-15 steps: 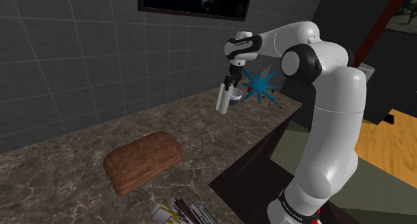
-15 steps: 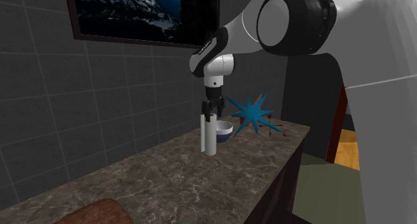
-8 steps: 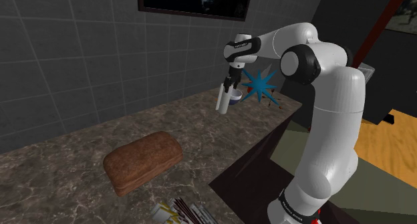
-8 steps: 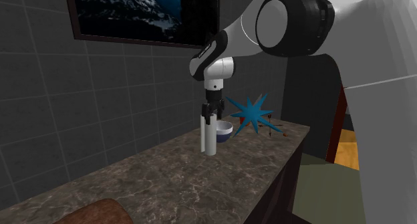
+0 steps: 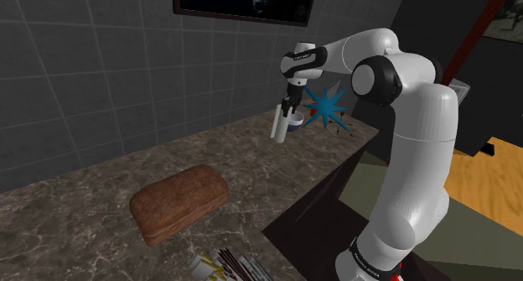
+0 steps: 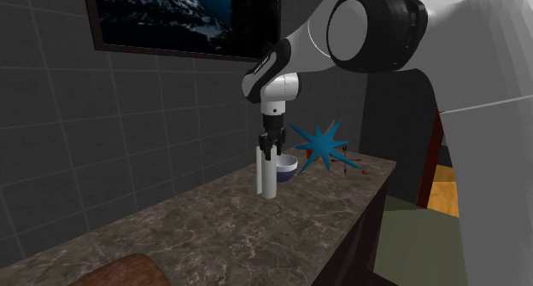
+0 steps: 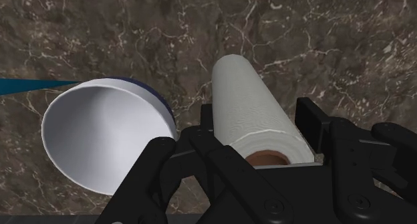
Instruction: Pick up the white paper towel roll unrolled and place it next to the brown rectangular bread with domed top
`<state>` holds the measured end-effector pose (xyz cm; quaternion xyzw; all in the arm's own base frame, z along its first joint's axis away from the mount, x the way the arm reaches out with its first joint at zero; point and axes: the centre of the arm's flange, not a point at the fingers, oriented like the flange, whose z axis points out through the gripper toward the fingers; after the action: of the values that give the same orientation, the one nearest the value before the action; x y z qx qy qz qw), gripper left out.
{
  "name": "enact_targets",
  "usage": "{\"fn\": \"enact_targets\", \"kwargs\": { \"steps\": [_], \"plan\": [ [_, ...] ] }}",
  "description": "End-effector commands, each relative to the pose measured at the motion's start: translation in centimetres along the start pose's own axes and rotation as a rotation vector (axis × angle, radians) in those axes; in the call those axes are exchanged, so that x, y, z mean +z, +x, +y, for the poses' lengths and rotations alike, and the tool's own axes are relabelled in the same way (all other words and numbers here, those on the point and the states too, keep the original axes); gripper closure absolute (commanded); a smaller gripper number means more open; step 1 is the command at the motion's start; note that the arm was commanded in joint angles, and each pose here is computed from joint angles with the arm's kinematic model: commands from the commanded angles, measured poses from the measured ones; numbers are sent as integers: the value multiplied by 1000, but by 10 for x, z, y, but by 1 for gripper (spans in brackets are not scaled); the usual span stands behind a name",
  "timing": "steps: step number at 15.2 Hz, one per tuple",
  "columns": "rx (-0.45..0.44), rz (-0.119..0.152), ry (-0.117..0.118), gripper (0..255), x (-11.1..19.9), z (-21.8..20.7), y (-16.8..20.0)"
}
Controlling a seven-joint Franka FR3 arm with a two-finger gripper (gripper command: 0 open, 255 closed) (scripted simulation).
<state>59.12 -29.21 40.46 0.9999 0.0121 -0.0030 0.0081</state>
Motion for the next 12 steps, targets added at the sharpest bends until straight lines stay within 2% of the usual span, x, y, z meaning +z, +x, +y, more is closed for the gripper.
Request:
{"fn": "enact_targets", "kwargs": {
  "steps": [1,4,12],
  "plan": [
    [0,0,0,255,0,0,0],
    [0,0,0,255,0,0,0],
    [0,0,0,255,-42,1,0]
  ]
}}
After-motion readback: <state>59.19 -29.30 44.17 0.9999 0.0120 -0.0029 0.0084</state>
